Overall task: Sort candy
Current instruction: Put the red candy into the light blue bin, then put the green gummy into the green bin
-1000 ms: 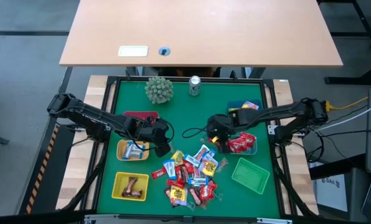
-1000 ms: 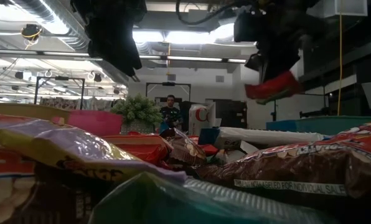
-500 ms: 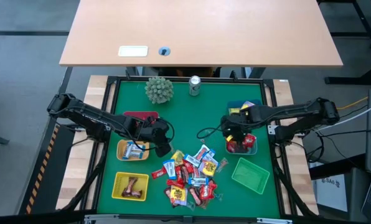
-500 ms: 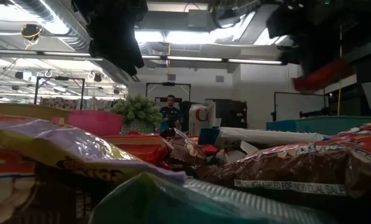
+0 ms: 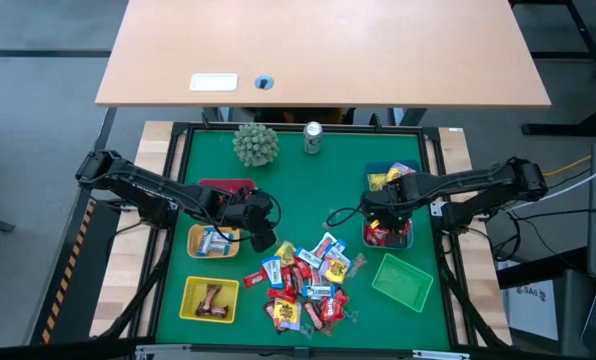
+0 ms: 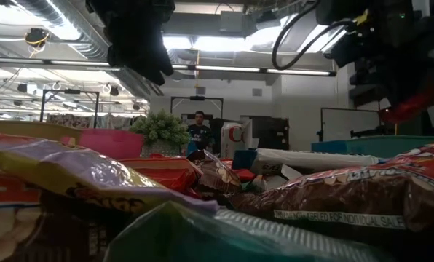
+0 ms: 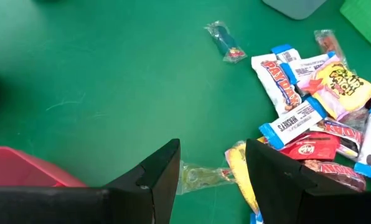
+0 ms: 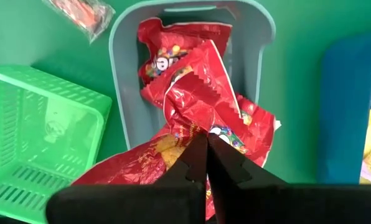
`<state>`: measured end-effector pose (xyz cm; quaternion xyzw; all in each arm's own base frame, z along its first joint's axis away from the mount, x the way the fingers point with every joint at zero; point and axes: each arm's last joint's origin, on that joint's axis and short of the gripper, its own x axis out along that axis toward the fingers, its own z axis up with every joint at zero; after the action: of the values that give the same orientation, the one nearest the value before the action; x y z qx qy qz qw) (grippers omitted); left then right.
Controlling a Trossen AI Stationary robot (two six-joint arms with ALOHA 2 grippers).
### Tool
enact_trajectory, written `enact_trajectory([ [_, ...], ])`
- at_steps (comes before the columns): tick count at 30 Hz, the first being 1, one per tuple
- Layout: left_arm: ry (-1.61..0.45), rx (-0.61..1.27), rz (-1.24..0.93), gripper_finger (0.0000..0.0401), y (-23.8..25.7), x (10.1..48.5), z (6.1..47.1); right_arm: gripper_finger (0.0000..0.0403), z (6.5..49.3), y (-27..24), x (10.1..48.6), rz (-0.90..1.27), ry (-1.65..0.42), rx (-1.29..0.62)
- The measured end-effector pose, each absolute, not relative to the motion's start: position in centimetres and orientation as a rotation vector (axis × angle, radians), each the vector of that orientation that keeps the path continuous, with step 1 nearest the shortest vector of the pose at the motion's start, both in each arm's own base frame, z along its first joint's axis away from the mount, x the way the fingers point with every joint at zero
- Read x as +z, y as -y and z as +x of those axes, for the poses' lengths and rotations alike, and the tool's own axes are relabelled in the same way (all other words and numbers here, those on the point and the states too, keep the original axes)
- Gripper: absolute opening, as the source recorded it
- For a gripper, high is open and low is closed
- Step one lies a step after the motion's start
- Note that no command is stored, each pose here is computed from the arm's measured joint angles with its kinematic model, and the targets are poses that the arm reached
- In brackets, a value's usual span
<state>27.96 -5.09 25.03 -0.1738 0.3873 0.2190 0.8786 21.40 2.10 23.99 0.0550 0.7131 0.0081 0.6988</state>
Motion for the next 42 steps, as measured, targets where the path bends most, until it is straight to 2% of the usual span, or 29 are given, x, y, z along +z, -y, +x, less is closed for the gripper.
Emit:
enact_trajectory([
  [7,-0.808,0.445,-0.342,0.0169,5.1,25.1,28.0,0.0019,21.4,-2.1,24.0,0.122,-1.590,0.018],
  [16,-0.808,0.443,-0.339,0.0169,5.1,25.1,28.0,0.0140,21.4,-2.0,24.0,0.100,-1.584,-0.003],
  [21,-0.808,0.443,-0.338,0.0169,5.1,25.1,28.0,0.0180,21.5,-2.0,24.0,0.086,-1.571,-0.017],
  [25,-0.806,0.442,-0.339,0.0169,5.1,25.1,28.0,0.0191,21.7,-2.0,24.0,0.087,-1.560,-0.015],
  [35,-0.758,0.361,-0.261,0.0169,5.3,25.5,28.7,0.0189,22.4,-2.0,24.0,0.092,-1.478,-0.007],
  [42,-0.866,0.201,-0.135,0.0169,6.1,23.6,29.7,0.0189,22.8,-2.1,24.1,0.093,-1.440,-0.004],
])
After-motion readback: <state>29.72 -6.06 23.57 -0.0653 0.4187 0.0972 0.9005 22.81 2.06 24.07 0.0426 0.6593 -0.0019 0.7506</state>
